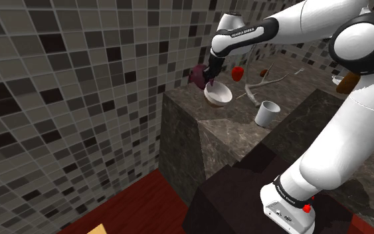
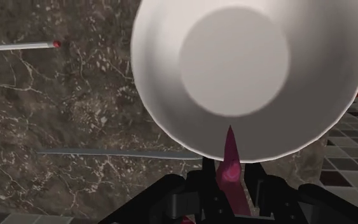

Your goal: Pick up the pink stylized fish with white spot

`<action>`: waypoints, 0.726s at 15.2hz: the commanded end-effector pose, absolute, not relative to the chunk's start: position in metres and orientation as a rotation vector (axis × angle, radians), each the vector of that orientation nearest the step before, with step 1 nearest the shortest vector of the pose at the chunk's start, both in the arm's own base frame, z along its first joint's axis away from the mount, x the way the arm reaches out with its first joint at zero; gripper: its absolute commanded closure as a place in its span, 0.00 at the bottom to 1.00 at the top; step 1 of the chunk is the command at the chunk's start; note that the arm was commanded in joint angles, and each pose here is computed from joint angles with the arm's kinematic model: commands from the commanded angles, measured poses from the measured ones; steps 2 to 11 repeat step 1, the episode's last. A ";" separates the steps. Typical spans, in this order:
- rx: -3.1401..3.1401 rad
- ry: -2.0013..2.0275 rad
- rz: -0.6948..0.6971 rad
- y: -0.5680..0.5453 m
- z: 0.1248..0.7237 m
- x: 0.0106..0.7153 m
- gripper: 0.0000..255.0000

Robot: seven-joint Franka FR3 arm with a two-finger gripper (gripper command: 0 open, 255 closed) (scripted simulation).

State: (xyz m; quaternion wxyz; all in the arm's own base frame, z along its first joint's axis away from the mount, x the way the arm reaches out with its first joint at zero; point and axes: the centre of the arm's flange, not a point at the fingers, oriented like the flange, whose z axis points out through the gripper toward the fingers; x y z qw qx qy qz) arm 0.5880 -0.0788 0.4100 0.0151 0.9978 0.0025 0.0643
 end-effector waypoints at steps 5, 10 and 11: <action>3.105 0.008 0.201 -0.079 0.413 0.588 1.00; 3.105 0.008 0.201 -0.079 0.413 0.588 1.00; 3.105 0.008 0.201 -0.079 0.413 0.588 1.00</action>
